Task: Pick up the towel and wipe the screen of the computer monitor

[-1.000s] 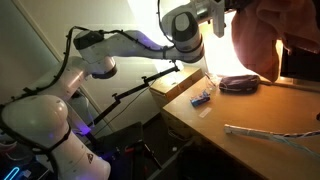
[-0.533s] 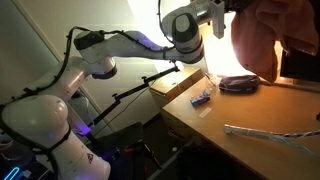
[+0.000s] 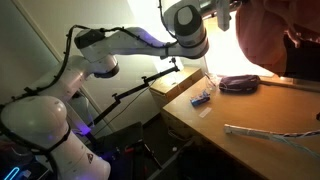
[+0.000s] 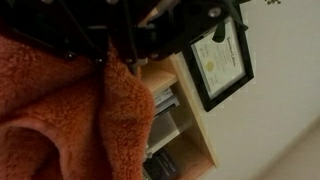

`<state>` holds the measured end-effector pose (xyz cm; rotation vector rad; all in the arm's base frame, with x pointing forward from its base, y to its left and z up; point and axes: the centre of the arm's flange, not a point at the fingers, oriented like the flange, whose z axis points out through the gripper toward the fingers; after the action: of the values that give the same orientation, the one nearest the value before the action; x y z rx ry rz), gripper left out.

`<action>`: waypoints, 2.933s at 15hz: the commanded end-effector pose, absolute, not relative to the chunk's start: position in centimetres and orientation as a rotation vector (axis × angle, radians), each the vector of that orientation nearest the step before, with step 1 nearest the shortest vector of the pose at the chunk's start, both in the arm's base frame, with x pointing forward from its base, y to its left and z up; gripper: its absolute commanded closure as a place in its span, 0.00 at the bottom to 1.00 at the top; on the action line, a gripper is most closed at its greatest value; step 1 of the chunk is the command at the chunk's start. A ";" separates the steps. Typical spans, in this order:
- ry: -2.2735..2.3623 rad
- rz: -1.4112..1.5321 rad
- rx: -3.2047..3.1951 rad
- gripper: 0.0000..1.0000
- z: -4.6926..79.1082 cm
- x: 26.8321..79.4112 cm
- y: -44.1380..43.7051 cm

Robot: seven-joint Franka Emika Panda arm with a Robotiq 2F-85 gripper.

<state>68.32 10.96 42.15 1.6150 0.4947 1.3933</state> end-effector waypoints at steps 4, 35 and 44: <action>0.493 1.415 1.567 0.98 47.0 71.2 9.0; 0.593 1.483 1.539 0.91 48.4 76.5 6.9; 0.600 1.487 1.547 0.44 47.9 76.5 7.0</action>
<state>76.61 7.01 47.70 1.5533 0.5948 1.4823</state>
